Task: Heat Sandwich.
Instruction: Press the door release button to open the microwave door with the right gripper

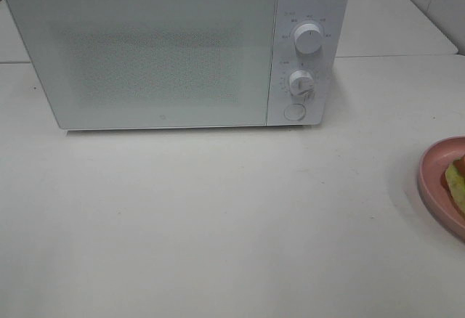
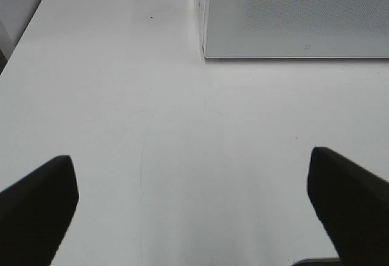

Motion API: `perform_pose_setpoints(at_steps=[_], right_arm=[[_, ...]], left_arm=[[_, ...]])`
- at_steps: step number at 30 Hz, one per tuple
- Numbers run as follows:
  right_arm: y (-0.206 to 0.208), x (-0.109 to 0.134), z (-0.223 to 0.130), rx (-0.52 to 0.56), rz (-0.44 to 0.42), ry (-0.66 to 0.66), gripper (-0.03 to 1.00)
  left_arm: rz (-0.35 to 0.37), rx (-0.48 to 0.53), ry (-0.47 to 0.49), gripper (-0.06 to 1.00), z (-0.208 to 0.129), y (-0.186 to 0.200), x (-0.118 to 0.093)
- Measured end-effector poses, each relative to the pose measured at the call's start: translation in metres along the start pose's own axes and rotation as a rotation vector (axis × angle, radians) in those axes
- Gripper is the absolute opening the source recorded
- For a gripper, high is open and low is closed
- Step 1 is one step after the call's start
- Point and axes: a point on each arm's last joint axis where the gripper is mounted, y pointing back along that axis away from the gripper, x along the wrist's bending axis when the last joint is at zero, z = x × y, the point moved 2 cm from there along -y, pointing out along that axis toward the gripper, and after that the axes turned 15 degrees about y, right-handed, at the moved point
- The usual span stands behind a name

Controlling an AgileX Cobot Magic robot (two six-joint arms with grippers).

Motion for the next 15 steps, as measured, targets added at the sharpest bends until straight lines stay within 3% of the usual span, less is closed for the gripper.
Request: perform_pose_setpoints(at_steps=[15], right_arm=[[0.0, 0.0, 0.0, 0.0, 0.0, 0.0, 0.73]], left_arm=[[0.0, 0.0, 0.0, 0.96, 0.0, 0.0, 0.0]])
